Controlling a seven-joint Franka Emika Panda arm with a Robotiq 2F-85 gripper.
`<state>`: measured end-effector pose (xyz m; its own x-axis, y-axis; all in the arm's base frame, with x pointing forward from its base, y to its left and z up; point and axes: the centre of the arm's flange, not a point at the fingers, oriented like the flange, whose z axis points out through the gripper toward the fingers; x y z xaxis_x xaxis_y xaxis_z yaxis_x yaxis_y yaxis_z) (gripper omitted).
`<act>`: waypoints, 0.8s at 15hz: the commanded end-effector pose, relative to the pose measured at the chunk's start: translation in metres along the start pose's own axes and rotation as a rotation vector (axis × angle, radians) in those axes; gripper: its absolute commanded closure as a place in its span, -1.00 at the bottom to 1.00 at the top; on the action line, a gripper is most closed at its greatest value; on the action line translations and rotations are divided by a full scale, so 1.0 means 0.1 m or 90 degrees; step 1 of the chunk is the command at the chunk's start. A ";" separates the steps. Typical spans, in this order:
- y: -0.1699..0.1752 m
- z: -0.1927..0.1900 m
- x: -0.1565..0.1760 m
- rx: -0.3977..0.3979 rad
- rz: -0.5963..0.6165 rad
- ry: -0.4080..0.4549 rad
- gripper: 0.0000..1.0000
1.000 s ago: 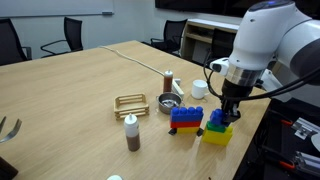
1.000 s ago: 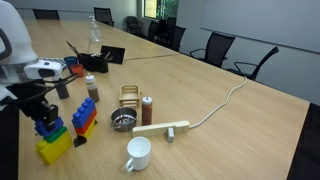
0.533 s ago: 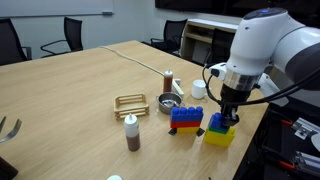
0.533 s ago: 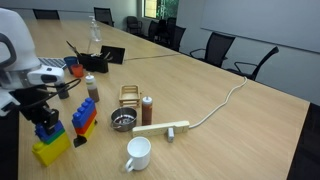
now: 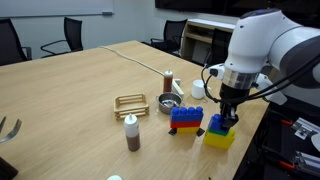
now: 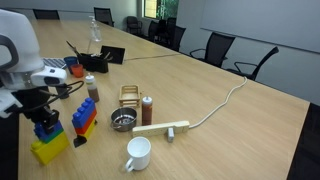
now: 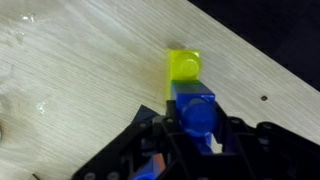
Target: Put the blue building block on the right most stack of blocks
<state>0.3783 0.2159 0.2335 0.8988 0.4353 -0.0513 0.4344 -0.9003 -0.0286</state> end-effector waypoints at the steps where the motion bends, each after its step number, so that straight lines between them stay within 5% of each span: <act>1: 0.05 0.16 0.01 0.013 0.002 -0.006 0.80; 5: 0.05 0.17 0.02 -0.017 0.013 -0.003 0.80; 6: 0.05 0.17 0.02 -0.019 0.017 -0.002 -0.20; 12: 0.09 0.36 -0.01 -0.017 0.037 -0.024 -0.90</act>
<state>0.3753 0.2085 0.2052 0.9147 0.3922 -0.0974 0.3940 -0.9191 -0.0009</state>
